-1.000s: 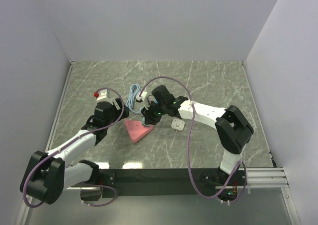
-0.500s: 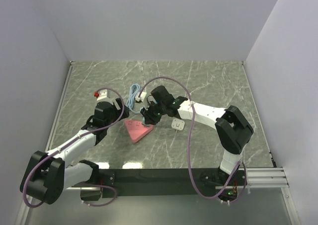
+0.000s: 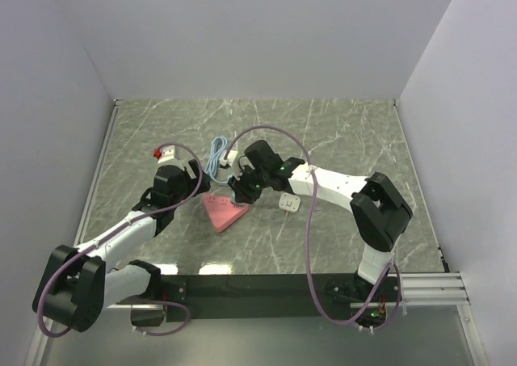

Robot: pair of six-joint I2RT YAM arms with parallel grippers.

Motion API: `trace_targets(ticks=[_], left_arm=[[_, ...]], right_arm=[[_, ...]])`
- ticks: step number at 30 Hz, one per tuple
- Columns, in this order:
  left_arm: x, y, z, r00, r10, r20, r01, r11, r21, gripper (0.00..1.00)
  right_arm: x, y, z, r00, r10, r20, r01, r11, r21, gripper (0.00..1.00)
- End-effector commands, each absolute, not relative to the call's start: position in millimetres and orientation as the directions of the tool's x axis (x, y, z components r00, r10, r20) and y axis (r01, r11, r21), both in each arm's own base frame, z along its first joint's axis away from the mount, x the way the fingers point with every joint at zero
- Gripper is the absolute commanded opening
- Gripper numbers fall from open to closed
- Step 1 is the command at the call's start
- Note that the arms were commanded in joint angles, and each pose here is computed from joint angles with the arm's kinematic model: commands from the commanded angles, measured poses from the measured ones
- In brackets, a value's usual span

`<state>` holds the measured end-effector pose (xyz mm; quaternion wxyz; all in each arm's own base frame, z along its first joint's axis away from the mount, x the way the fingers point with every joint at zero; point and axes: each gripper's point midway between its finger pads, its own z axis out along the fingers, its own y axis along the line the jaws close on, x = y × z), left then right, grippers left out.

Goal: Insert the plug

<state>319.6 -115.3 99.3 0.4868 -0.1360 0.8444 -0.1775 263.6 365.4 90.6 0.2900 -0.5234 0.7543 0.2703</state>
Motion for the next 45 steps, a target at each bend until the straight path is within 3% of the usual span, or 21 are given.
trace_targets(ticks=[1,25,35,45], left_arm=[[327.4,-119.4,111.6,-0.462,-0.399,-0.792,-0.020,0.897,-0.441,0.87],[325.5,-122.7,106.7,-0.478,-0.409,-0.777,-0.020,0.890,-0.456,0.86],[311.9,-135.8,87.9,-0.527,-0.408,-0.745,-0.026,0.884,-0.466,0.79],[296.2,-149.0,70.7,-0.570,-0.396,-0.720,-0.032,0.886,-0.462,0.80]], right_arm=[[252.7,358.2,94.4,-0.286,-0.656,-0.698,-0.947,0.305,0.101,0.00],[238.3,365.5,72.1,-0.304,-0.692,-0.654,-0.944,0.311,0.110,0.00],[227.5,365.1,54.1,-0.352,-0.700,-0.622,-0.930,0.337,0.147,0.00],[219.0,362.1,37.3,-0.388,-0.708,-0.590,-0.913,0.384,0.139,0.00]])
